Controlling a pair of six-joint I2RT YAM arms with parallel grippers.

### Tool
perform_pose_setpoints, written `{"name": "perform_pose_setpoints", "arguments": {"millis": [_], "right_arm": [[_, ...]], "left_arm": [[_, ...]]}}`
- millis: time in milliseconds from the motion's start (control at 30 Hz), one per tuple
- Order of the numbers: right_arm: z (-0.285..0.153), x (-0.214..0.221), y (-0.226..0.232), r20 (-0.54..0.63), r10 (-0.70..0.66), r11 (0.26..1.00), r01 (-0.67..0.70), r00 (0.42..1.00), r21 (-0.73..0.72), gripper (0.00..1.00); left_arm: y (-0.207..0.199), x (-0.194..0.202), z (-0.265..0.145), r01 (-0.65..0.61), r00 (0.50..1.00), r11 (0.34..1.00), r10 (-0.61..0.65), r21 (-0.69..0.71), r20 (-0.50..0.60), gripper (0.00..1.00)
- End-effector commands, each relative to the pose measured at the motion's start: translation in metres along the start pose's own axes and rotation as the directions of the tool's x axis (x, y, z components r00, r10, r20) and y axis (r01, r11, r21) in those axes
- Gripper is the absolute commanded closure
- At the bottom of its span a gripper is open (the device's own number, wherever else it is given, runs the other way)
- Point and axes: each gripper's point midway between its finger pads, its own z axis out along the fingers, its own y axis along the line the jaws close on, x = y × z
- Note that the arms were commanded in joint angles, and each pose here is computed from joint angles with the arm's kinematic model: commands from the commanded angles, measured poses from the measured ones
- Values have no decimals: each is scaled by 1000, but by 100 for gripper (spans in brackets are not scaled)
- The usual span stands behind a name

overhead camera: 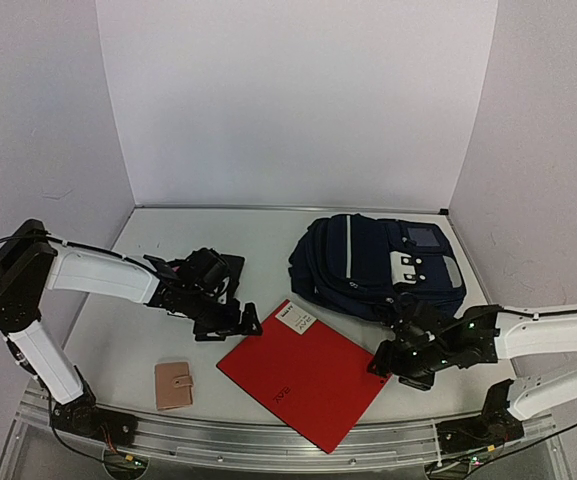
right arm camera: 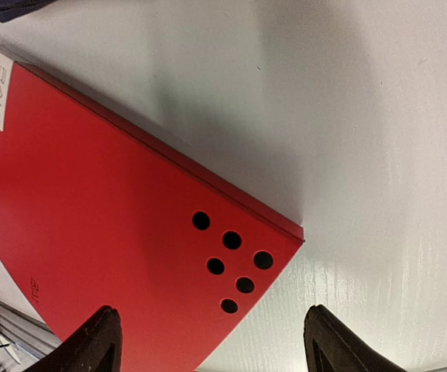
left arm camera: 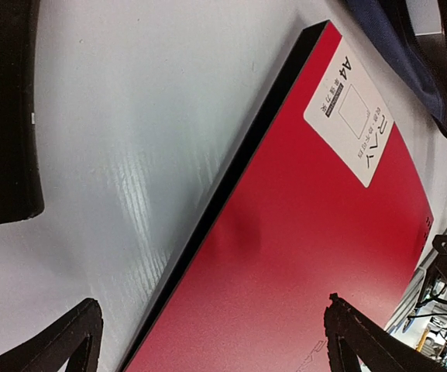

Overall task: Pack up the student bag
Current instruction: Pick up the files from the center of the board.

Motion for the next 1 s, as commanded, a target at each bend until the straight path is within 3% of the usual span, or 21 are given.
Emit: {"name": "perform_pose_setpoints", "arguments": {"millis": [0, 267, 467, 733, 967], "right_arm": [[7, 6, 4, -16, 22, 999, -23, 1000, -31, 25], [24, 3, 34, -11, 10, 993, -11, 1000, -122, 41], [35, -8, 56, 32, -16, 989, 20, 999, -146, 45], [31, -39, 99, 172, -48, 971, 87, 984, -224, 55], [27, -44, 122, 145, -66, 912, 118, 987, -393, 58]], "left_arm": [[-20, -14, 1, -29, 999, 997, 27, 73, 25, 1], [-18, -12, 9, 13, 999, 995, -17, 102, 37, 4], [-8, 1, 5, 65, 997, 992, -68, 108, 30, 5], [3, 22, -23, 146, 988, 979, -153, 139, 38, 5], [24, 26, -43, 167, 981, 985, -171, 49, 90, 2]]}}
